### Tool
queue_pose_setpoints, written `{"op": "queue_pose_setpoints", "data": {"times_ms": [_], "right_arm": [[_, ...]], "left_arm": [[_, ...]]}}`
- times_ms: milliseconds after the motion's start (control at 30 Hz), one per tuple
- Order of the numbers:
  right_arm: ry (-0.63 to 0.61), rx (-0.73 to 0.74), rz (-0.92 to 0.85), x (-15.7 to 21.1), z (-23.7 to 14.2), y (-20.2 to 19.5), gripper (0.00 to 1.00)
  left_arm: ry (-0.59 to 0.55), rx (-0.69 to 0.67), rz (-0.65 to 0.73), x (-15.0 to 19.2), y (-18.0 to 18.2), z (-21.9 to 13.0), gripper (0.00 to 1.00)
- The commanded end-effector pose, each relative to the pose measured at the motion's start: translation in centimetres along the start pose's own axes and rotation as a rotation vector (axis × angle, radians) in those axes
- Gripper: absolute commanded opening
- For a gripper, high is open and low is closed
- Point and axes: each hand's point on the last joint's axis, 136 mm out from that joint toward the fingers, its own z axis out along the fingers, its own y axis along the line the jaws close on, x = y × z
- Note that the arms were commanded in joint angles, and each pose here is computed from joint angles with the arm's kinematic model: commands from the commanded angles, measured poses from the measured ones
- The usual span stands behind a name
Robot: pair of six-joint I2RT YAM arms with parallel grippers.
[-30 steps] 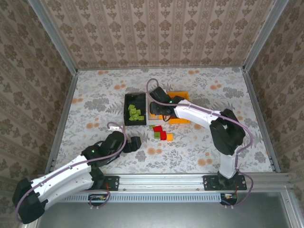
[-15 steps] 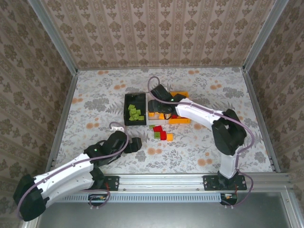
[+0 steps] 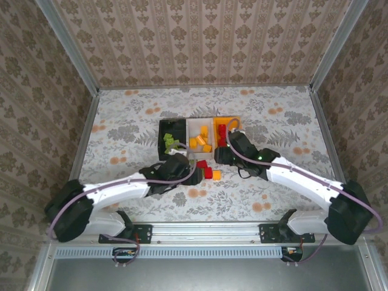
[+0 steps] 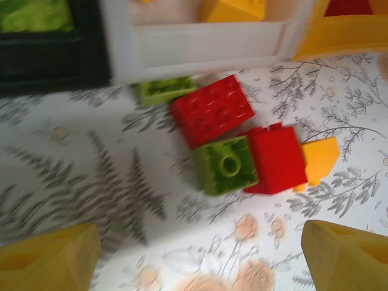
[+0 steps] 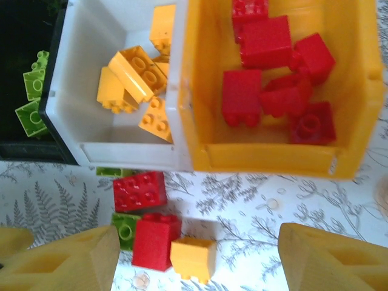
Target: Sort the legos into containers by color
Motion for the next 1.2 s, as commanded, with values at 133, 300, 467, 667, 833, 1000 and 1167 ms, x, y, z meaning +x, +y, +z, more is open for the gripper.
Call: {"op": "queue_pose_setpoints", "data": {"times_ms": [133,300,467,667,833,1000,1167], "right_arm": [[-0.067,0.037,0.05,0.1,-2.6,-2.7,0.72],[-0.071,0.042,0.062,0.4,-3.0,-3.5,0.72],[-0.071,0.041,0.068,0.4,-3.0,-3.8,0.72],[-0.081,0.027,0.081,0.0,-3.2,-3.7,0.72],[-0.081,0.015,0.088,0.0,-3.2,-3.5,0.72],[-0.086,-0.002,0.093,-0.1,-3.2,-3.2,0.72],[-0.09,0.003,0.094,-0.3,-3.2,-3.3,0.72]], "left_arm": [[-0.022,-0.04,0.143,-3.0,-3.1,3.2,0.85],[0.049,-0.108,0.19,-1.8,-2.6,5.2,0.83],[0.103,-0.159,0.205,-0.1,-1.4,6.1,0.79],[0.156,-0.233,0.193,2.5,1.7,5.1,0.69],[0.158,-0.267,0.165,4.2,4.4,2.5,0.66],[0.123,-0.211,0.162,3.8,3.5,0.0,0.69],[0.083,-0.115,0.198,2.1,-0.3,-1.1,0.8]]}}
